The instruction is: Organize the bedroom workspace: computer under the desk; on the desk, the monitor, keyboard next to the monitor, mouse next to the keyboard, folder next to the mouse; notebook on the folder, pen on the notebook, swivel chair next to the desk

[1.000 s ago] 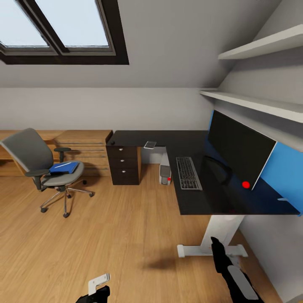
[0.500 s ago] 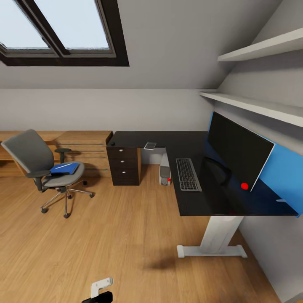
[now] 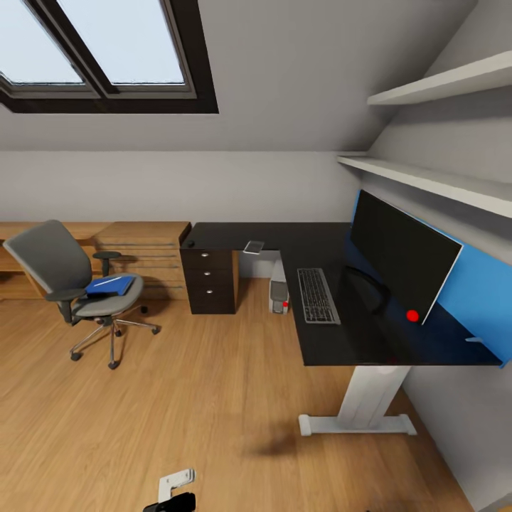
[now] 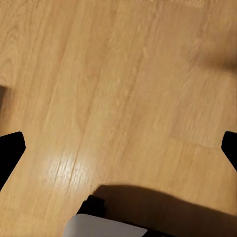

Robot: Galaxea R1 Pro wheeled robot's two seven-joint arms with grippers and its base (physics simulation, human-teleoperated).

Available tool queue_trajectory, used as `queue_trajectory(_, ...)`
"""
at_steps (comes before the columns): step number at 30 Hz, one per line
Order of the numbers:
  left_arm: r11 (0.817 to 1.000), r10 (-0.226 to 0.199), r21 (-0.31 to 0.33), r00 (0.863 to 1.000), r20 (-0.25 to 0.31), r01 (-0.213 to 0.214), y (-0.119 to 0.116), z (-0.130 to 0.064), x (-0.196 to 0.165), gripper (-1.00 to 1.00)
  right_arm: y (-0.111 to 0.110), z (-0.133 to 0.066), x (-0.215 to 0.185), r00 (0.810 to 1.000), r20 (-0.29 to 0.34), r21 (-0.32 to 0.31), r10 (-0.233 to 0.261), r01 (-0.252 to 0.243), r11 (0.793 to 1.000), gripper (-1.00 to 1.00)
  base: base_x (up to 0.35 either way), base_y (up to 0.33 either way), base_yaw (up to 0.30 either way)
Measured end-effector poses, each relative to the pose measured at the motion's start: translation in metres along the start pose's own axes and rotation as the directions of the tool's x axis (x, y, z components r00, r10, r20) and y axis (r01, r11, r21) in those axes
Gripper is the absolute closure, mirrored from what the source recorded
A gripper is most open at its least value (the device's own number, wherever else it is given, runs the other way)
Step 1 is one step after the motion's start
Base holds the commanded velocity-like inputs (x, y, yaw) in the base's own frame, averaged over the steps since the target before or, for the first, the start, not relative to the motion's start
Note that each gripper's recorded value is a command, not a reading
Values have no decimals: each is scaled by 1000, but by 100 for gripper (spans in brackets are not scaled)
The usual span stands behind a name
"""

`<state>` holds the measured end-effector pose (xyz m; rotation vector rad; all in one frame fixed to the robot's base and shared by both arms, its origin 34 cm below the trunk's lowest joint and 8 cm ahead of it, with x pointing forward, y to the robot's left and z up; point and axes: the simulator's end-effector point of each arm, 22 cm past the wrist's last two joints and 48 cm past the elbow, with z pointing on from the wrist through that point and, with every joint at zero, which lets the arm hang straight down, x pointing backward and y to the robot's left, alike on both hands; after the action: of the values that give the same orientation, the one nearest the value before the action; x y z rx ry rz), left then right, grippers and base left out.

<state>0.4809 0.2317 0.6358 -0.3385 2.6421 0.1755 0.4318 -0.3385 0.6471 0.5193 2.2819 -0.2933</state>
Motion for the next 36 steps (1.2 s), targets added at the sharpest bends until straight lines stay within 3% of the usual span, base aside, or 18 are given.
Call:
queue_trajectory(6,1000,2,0,1000,2,-3,0,0,0,-100,5,-2,3,1000,-6,-9,-5,5,1000,-100,161,134,59)
queue_trajectory(8,1000,3,1,1000,2,-3,0,0,0,-100,21,-7,9,1000,-17,-26,7,-8,1000,-100,242,205,263)
queue_trajectory(25,1000,3,-2,1000,0,-3,1,0,1,-100,23,-8,11,1000,-23,-29,8,-9,1000,-100,258,182,267)
queue_trajectory(36,1000,6,-8,1000,-3,-6,4,1,2,-100,21,-8,13,1000,-26,-21,10,-11,1000,-100,319,12,52)
